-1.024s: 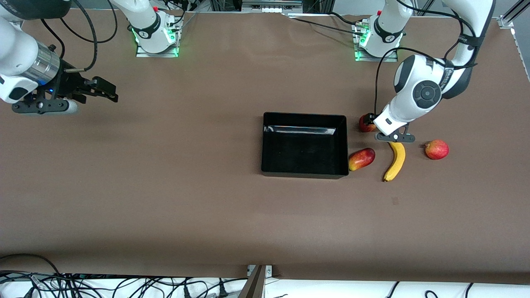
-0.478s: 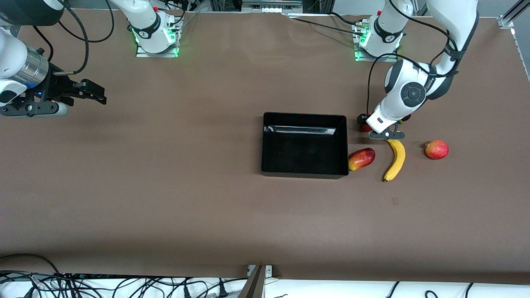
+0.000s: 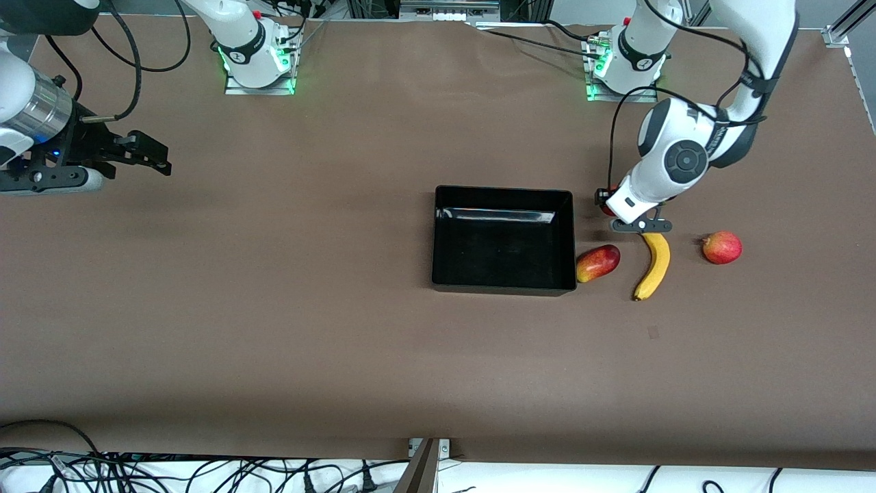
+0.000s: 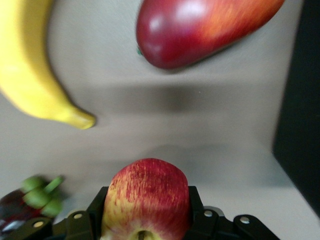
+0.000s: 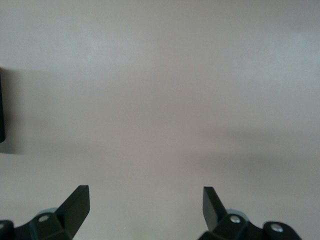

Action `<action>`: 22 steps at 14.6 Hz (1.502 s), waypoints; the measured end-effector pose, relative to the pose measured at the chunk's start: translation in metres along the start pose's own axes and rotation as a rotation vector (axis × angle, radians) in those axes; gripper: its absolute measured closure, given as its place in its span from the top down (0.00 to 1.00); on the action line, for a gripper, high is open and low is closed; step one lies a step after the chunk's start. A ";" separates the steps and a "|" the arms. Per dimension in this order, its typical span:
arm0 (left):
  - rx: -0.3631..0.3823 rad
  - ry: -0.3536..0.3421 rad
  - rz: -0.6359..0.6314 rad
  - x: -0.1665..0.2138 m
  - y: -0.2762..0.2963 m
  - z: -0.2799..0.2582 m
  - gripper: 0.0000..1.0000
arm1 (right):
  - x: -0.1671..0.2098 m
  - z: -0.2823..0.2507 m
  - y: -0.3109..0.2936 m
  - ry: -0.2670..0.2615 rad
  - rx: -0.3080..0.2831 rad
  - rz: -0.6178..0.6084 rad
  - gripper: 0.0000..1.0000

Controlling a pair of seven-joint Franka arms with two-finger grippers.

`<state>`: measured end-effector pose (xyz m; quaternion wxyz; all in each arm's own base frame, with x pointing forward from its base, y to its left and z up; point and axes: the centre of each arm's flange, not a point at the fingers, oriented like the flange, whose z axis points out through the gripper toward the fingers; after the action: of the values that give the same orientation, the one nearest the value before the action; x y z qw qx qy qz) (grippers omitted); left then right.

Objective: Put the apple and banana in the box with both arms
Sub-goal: 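Carry the red apple with the left gripper over the box and lower it, then open the left gripper to drop the apple, then move toward the banana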

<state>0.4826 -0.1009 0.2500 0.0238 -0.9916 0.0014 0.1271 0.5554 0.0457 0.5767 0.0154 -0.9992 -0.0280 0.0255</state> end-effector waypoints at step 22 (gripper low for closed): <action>-0.053 -0.021 -0.145 0.068 0.190 0.006 0.88 | 0.011 -0.004 0.002 0.020 -0.027 -0.004 1.00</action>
<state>0.5449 -0.2905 0.2185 0.0067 -0.9880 -0.0741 0.1352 0.5663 0.0446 0.5805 0.0024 -0.9994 -0.0302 0.0151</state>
